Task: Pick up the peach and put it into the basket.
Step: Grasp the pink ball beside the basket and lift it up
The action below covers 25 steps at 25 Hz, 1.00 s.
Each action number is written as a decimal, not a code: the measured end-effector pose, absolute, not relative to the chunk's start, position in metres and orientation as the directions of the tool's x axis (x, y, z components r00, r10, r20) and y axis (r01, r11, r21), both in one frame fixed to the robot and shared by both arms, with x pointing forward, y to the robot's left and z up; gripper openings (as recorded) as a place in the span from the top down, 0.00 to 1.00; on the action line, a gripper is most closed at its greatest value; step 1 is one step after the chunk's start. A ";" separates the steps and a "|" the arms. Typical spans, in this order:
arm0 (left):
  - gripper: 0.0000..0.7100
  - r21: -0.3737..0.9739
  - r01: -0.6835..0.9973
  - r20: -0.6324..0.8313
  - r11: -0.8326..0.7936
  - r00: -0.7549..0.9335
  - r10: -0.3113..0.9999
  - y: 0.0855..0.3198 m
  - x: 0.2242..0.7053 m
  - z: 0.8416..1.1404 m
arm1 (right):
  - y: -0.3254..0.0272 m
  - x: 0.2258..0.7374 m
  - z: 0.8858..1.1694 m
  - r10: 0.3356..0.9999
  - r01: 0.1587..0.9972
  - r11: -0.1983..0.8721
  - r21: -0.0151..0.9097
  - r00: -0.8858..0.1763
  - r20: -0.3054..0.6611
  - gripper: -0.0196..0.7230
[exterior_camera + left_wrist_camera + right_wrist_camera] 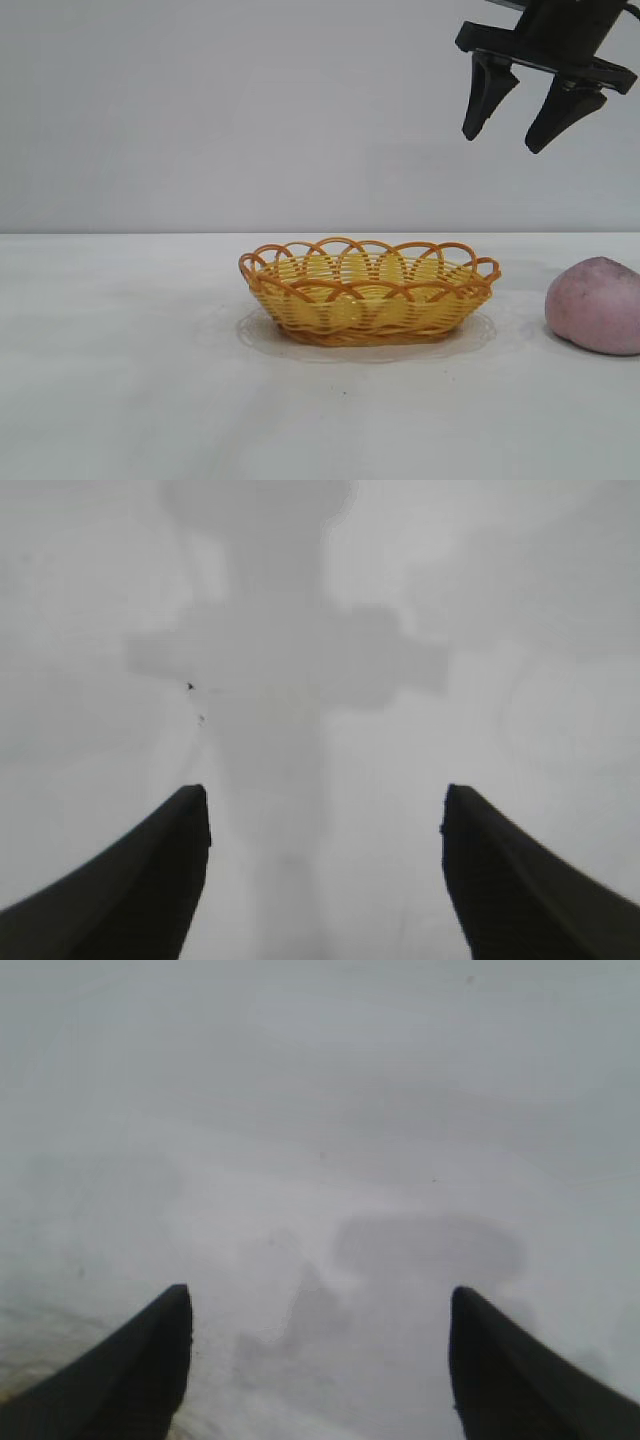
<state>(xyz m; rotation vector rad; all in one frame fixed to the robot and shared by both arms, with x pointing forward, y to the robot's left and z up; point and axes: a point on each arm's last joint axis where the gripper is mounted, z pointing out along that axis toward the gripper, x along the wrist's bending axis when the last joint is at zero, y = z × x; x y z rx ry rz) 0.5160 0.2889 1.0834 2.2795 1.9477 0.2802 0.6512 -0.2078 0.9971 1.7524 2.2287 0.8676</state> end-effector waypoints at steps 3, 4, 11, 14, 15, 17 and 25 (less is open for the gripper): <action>0.34 0.335 0.934 -0.008 -0.124 0.134 0.991 0.285 0.467 1.113 | -0.208 0.651 0.997 0.933 0.830 0.137 0.540 -0.291 0.211 0.37; 0.34 0.367 0.923 -0.032 -0.114 0.135 0.990 0.284 0.452 1.119 | -0.208 0.651 0.997 0.933 0.831 0.137 0.540 -0.291 0.211 0.37; 0.34 0.625 0.775 -0.039 -0.093 0.150 0.988 0.288 0.334 1.137 | -0.208 0.651 0.997 0.933 0.832 0.138 0.538 -0.292 0.212 0.37; 0.34 0.699 0.710 -0.029 -0.088 0.152 0.988 0.290 0.293 1.127 | -0.208 0.651 0.997 0.933 0.832 0.138 0.538 -0.292 0.212 0.37; 0.34 0.718 0.691 -0.024 -0.089 0.152 0.988 0.291 0.281 1.122 | -0.208 0.651 0.997 0.933 0.832 0.138 0.537 -0.292 0.213 0.37; 0.34 0.744 0.662 -0.014 -0.091 0.151 0.988 0.293 0.261 1.111 | -0.208 0.651 0.997 0.933 0.832 0.138 0.537 -0.292 0.213 0.37; 0.34 0.736 0.668 0.024 -0.104 0.129 0.991 0.298 0.248 1.059 | -0.208 0.651 0.997 0.932 0.833 0.139 0.535 -0.292 0.213 0.37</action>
